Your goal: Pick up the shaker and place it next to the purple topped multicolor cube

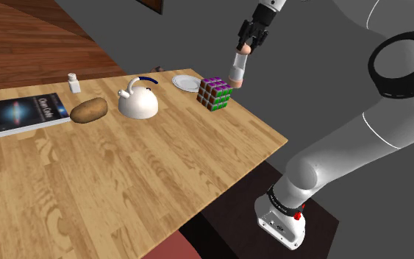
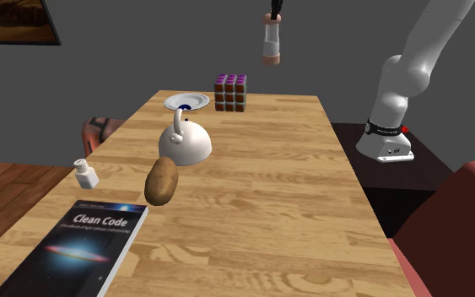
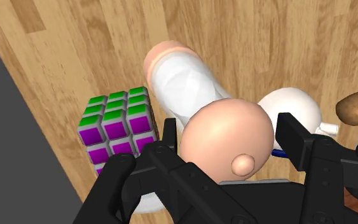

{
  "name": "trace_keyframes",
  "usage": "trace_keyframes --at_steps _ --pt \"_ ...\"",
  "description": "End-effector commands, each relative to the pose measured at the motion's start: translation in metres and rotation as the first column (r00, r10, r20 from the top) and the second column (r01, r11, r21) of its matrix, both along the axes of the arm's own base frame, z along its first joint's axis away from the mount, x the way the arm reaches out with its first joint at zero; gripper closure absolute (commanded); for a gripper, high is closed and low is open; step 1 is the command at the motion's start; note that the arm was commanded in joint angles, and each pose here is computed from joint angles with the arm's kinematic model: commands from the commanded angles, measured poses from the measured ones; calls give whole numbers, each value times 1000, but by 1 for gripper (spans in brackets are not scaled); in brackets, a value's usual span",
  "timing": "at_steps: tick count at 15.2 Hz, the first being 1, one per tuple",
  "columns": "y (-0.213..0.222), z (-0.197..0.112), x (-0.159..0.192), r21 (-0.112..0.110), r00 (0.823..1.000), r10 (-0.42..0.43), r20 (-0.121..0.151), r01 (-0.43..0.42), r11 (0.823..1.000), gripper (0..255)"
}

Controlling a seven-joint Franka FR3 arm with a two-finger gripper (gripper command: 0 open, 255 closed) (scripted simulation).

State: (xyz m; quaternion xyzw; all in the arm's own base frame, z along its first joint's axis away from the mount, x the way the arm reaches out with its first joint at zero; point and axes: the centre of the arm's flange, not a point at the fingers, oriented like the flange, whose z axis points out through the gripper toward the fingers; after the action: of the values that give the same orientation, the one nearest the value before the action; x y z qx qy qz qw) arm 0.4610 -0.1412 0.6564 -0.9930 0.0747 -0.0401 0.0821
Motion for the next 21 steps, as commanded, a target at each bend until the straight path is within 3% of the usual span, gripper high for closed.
trace_keyframes --at_steps 1,12,21 --pt "-24 -1 -4 0 1000 2 0 -2 1000 255" --pt "-171 0 -23 0 1000 2 0 -2 1000 255" --pt "-171 -48 -23 0 1000 2 0 -2 1000 255"
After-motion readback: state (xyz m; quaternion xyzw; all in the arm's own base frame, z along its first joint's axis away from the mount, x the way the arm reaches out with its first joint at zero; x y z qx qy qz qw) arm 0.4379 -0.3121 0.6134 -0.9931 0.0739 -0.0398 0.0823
